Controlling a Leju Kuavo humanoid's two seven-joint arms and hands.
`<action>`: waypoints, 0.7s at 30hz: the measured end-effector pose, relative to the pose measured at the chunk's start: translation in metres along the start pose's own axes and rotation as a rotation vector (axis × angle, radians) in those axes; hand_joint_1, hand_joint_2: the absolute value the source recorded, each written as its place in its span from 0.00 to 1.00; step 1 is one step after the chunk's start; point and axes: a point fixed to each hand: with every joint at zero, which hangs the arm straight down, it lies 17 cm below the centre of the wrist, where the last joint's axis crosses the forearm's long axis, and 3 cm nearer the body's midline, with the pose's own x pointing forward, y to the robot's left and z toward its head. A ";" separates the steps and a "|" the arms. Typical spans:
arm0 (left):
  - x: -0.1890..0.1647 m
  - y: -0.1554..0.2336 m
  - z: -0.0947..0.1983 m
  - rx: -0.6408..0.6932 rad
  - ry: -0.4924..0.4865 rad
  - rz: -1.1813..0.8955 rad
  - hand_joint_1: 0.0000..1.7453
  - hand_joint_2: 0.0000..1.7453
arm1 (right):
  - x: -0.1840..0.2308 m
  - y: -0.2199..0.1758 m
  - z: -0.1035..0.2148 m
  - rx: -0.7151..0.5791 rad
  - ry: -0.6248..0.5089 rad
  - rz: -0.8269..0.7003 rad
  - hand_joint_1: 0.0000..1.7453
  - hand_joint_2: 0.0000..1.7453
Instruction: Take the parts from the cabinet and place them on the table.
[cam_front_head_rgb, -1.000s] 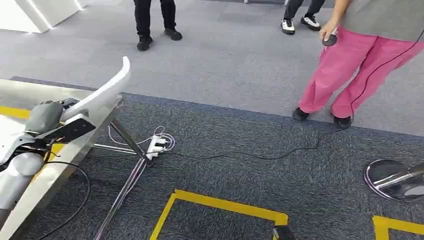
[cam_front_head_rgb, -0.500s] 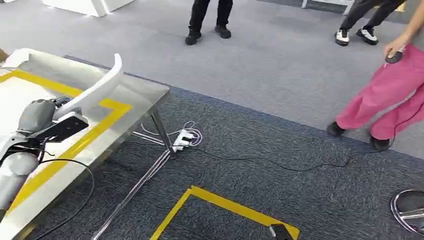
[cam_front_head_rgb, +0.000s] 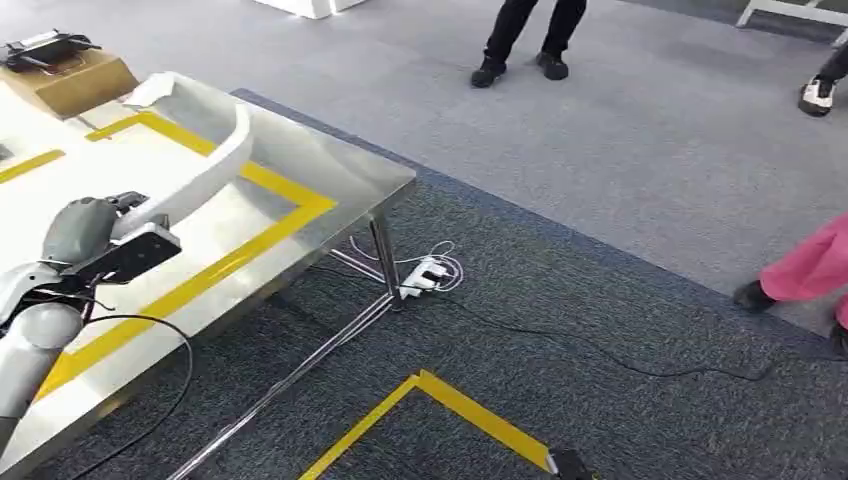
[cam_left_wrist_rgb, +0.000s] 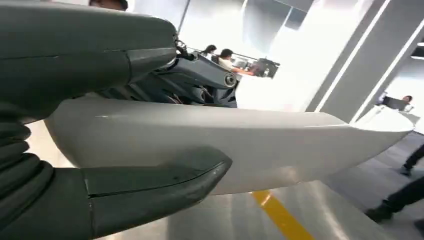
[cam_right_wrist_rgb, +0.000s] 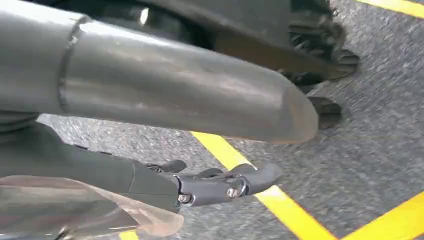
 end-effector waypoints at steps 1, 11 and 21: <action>0.001 0.002 -0.001 0.004 -0.002 0.000 1.00 1.00 | 0.000 0.000 0.000 0.000 0.001 0.000 0.00 0.00; 0.001 0.004 -0.002 0.010 -0.002 0.003 1.00 1.00 | -0.002 -0.001 0.000 -0.001 0.004 0.001 0.00 0.00; 0.002 0.006 -0.004 0.017 -0.002 0.007 1.00 1.00 | -0.004 -0.001 0.001 -0.001 0.010 0.000 0.00 0.00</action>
